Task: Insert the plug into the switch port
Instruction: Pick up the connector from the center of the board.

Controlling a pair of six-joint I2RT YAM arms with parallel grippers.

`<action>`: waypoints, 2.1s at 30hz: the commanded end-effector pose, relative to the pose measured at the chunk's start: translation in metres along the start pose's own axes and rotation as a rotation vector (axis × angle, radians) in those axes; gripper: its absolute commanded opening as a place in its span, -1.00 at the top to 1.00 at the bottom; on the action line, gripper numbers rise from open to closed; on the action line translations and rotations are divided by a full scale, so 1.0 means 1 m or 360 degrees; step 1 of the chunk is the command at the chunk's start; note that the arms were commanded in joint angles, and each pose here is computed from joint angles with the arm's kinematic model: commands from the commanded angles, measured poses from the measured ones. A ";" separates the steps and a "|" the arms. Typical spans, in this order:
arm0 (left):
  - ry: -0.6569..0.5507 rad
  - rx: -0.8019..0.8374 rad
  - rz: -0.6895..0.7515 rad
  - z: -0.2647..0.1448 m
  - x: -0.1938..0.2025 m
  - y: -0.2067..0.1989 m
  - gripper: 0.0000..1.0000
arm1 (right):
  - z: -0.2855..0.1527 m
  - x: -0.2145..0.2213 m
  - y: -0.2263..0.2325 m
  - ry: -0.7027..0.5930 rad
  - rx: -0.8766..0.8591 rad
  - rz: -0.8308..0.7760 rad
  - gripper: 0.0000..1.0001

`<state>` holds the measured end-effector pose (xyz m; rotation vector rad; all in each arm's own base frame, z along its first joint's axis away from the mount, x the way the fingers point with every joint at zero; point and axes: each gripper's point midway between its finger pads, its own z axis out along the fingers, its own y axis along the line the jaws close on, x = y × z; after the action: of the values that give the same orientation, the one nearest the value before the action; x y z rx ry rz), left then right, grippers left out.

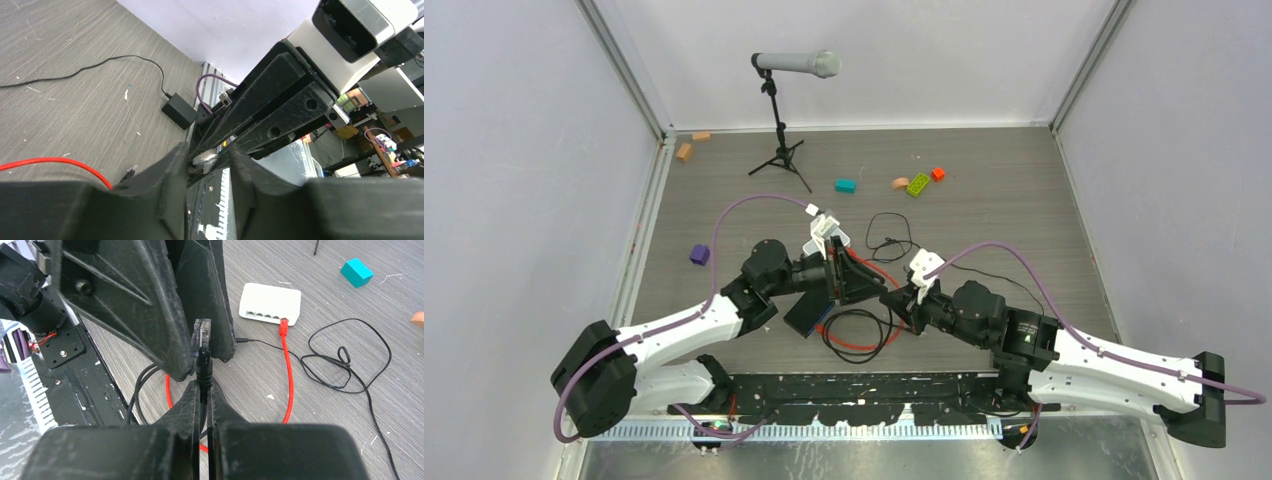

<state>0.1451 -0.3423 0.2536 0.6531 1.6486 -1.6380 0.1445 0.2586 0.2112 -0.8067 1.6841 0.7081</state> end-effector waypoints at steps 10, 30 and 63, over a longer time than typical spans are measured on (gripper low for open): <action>-0.0100 -0.0352 0.0017 0.000 -0.023 0.028 1.00 | -0.007 -0.033 -0.010 -0.0188 0.0089 0.0042 0.04; -0.0473 -0.0841 0.0089 -0.040 -0.066 0.058 1.00 | 0.007 0.022 -0.045 0.0047 0.0487 0.0211 -0.06; -0.0681 -0.0670 0.0599 -0.110 -0.101 -0.024 1.00 | 0.091 0.164 0.042 0.0702 -0.0157 0.0528 -0.19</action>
<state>0.1728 -0.2250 0.3350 0.3454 1.4172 -1.0431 0.1374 0.3124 0.0272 -0.7991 2.2526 0.7828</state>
